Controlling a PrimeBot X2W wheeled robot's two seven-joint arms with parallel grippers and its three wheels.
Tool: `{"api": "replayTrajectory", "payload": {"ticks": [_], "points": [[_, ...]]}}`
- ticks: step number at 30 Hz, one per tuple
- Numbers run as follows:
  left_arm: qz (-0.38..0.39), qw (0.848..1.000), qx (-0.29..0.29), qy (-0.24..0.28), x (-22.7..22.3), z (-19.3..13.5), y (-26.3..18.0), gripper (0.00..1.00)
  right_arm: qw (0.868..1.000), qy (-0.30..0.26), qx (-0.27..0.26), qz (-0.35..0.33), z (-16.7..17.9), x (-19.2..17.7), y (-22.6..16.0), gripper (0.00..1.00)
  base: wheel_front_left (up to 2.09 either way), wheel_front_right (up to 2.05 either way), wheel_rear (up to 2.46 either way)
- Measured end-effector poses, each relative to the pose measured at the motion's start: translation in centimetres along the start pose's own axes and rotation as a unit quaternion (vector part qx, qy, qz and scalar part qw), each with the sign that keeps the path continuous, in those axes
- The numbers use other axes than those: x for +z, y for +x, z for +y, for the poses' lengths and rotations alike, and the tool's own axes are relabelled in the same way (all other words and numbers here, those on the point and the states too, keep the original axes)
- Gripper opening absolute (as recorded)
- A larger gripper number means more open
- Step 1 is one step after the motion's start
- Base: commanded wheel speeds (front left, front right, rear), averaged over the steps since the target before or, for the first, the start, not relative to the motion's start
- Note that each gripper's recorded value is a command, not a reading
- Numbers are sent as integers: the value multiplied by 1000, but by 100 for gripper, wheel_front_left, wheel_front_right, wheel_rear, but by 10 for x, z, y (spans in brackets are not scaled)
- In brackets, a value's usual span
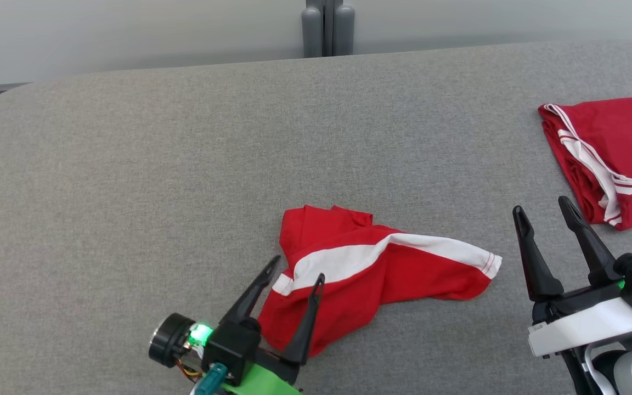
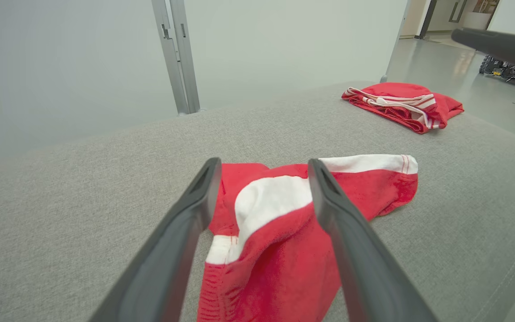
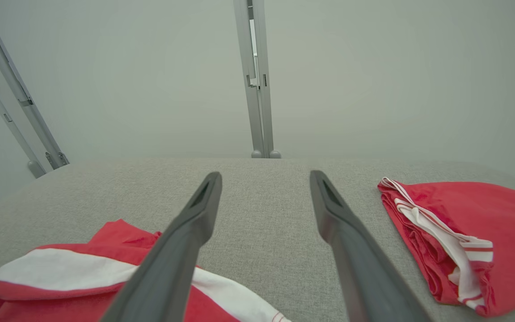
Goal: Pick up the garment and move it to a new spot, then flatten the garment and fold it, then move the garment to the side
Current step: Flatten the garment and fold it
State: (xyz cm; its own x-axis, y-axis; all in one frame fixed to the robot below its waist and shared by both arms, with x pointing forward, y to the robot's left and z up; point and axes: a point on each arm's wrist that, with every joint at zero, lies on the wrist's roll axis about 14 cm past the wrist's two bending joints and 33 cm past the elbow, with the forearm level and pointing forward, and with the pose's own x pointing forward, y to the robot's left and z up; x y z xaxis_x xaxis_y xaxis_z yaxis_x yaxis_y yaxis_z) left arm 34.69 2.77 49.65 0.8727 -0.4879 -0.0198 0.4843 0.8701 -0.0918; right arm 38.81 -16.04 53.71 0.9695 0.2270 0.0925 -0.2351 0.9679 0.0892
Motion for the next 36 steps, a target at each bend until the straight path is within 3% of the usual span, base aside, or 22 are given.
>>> {"api": "replayTrajectory", "payload": {"ticks": [4,11,18,32,36], "points": [[-44,998,46,-13,24,27,2,100,1000,-2,2,-4,2,4,0,100,0,0,0],[-76,983,166,-14,42,105,-13,100,1000,-3,-3,-7,-1,9,-3,100,0,0,0],[-66,976,210,-8,35,136,-28,100,1000,-2,-13,2,-5,5,-9,100,0,0,0],[-46,977,209,-5,25,138,-28,100,1000,-1,-15,6,-7,3,-7,100,0,0,0],[0,989,148,-27,13,112,-12,100,1000,-1,-14,13,-9,-1,-5,100,0,0,0]]}}
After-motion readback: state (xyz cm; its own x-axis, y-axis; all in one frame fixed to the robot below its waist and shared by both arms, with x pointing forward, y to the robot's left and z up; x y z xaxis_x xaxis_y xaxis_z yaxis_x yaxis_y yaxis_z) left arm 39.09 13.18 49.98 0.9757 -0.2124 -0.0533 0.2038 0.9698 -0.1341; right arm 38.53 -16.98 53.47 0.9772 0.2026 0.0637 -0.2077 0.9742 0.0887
